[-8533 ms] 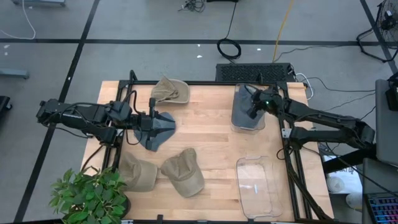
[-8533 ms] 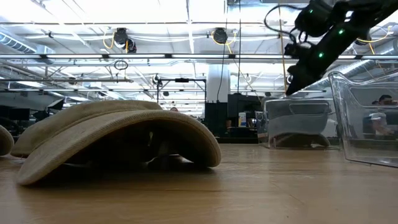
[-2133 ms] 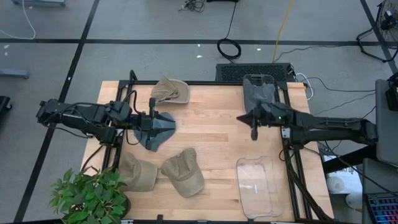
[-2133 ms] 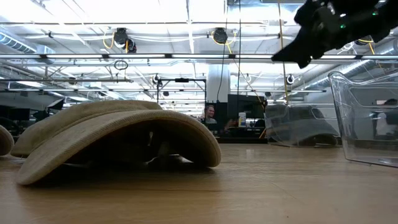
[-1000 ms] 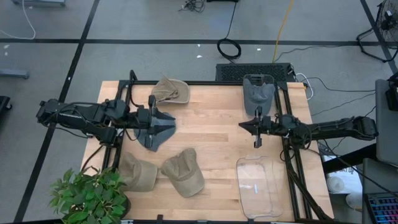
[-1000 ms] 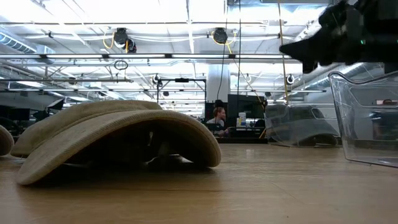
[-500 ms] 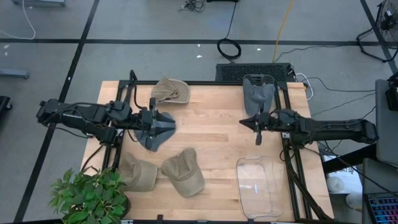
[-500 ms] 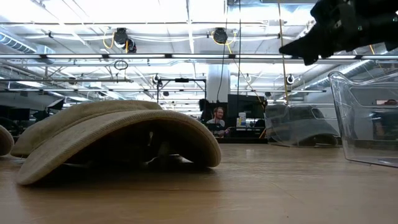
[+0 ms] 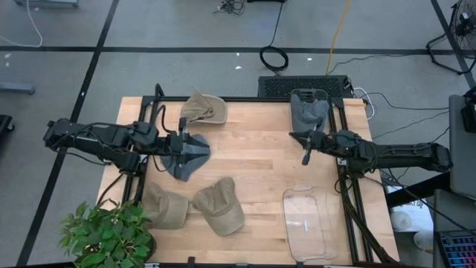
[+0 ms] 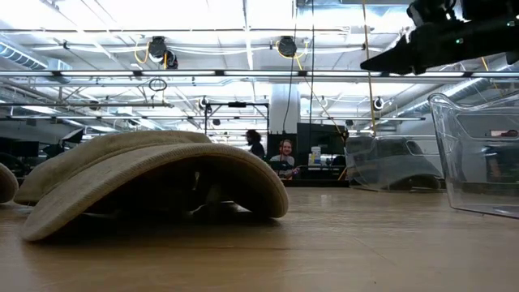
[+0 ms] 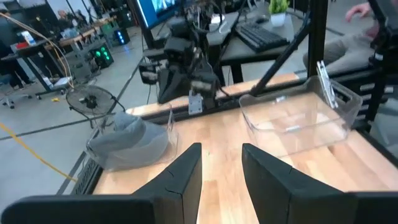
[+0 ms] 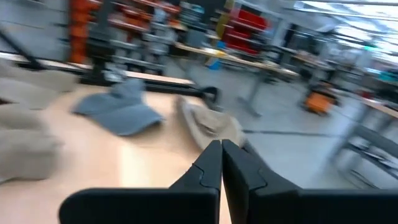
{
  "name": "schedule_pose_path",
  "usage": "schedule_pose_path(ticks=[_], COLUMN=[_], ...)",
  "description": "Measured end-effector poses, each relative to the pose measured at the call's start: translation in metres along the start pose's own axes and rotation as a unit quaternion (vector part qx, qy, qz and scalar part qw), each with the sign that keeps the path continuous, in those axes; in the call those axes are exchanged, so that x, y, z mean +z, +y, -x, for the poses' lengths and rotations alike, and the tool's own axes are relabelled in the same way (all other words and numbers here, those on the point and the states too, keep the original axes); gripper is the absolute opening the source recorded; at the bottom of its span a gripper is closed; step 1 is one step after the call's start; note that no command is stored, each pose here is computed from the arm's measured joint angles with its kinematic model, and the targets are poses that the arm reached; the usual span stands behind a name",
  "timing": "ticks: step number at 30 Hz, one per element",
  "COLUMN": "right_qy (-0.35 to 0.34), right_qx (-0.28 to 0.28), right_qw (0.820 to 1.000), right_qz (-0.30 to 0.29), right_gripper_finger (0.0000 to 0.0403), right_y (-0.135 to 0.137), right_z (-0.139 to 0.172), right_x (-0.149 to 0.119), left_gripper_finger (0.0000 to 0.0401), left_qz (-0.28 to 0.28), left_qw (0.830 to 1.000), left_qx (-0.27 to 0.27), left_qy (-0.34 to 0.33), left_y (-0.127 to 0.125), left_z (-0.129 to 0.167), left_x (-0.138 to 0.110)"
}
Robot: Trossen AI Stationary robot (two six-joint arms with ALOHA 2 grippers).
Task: Pick & Place hat
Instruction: Put the blue cap into the top transparent bin
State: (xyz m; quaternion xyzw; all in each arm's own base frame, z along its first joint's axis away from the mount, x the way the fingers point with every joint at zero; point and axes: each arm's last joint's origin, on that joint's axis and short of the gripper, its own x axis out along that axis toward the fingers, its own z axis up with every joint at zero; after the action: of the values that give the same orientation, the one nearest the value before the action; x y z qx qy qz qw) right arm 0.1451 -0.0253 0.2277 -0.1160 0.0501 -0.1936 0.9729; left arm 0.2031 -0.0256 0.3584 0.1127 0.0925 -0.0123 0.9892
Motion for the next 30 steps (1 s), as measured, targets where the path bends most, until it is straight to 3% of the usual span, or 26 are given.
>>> schedule_pose_path(ticks=[4,7,10,13,16,20,23,25,30], right_qy=[0.013,0.016,0.019,0.019,0.019,0.019,0.018,0.017,0.02], right_qx=[-0.053,-0.054,-0.053,-0.053,-0.053,-0.053,-0.053,-0.053,-0.053], right_qw=[0.999,0.998,0.998,0.998,0.998,0.998,0.998,0.998,0.998], right_qz=[0.0,0.001,0.002,0.002,0.001,0.005,0.011,0.011,0.012], right_gripper_finger=[0.0,0.0,0.0,0.0,0.0,0.0,0.0,0.0,0.0], right_y=[-0.003,-0.003,-0.003,-0.003,-0.003,-0.003,-0.003,-0.003,-0.003], right_z=[0.0,0.0,0.0,0.0,0.0,0.0,0.0,0.0,-0.001], right_x=[-0.001,-0.001,-0.002,-0.002,-0.002,-0.002,-0.002,-0.002,-0.002], left_gripper_finger=[0.0124,0.0124,0.0124,0.0124,0.0128,0.0159,0.0191,0.0209,0.0234], left_qz=[0.017,0.041,0.115,0.221,0.27,0.349,0.359,0.349,0.306], left_qw=[1.0,0.999,0.99,0.959,0.928,0.862,0.833,0.83,0.801], left_qx=[-0.002,0.002,0.061,0.16,0.209,0.259,0.243,0.21,0.172], left_qy=[-0.009,0.021,0.057,0.083,0.15,0.261,0.343,0.381,0.485], left_y=[0.0,0.002,0.011,0.022,0.029,0.037,0.035,0.032,0.023], left_z=[0.0,0.0,0.0,0.002,0.006,0.011,0.006,0.0,-0.013], left_x=[0.002,-0.004,-0.012,-0.022,-0.039,-0.067,-0.082,-0.088,-0.107])
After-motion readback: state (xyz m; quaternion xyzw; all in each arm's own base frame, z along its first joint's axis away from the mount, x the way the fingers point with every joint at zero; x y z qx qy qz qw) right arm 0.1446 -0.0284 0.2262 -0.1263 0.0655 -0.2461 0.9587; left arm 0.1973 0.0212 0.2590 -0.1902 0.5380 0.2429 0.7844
